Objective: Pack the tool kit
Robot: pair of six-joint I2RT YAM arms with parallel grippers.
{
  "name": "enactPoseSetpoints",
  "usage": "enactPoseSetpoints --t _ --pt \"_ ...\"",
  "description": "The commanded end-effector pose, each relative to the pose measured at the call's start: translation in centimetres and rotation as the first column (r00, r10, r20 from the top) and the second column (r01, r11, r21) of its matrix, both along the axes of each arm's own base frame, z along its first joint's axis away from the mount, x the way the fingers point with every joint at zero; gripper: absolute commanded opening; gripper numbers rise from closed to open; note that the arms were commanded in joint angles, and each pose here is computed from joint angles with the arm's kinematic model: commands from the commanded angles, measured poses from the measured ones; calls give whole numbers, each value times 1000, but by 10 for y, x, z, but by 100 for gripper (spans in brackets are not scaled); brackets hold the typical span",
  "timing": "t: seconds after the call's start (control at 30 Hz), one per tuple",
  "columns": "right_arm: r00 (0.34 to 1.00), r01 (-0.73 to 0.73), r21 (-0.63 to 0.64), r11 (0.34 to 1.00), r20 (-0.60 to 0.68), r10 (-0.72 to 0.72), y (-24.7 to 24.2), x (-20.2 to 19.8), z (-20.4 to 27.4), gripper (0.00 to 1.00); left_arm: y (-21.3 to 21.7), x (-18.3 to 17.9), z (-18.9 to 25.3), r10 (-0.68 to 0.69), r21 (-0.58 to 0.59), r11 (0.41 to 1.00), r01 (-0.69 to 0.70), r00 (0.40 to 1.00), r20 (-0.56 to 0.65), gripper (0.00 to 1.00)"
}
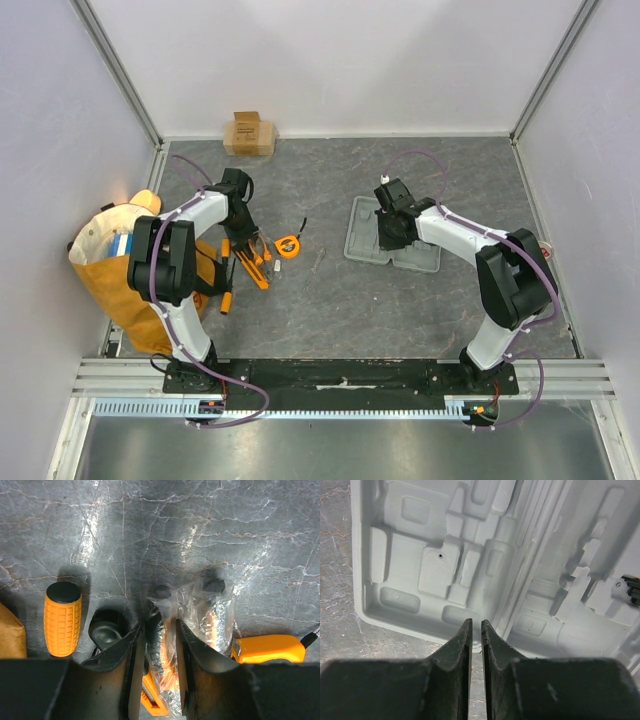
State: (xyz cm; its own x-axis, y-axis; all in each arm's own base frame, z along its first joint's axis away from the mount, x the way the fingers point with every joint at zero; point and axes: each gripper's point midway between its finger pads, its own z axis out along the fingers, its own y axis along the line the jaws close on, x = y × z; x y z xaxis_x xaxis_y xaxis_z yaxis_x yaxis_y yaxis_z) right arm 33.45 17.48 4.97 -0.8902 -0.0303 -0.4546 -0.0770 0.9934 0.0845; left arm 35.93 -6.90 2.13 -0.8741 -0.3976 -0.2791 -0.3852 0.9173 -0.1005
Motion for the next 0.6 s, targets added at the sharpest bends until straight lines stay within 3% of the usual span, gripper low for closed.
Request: enactPoseSetpoints --t 0.0,0.17,0.33,0.57 --pt "998 27 15 1000 59 -28 1 10 22 18 -2 -8 -17 -13 -9 1000 13 998 -54 38" --pt "997 30 30 999 73 -33 5 14 28 18 -3 -15 -29 -29 16 999 30 995 -97 35" --pt "995 31 46 998 92 -35 10 22 37 18 -8 -4 -15 -57 -1 998 58 997 -59 2" --pt "989 53 57 997 137 -61 10 31 53 18 -35 28 49 -145 -82 984 155 982 121 2"
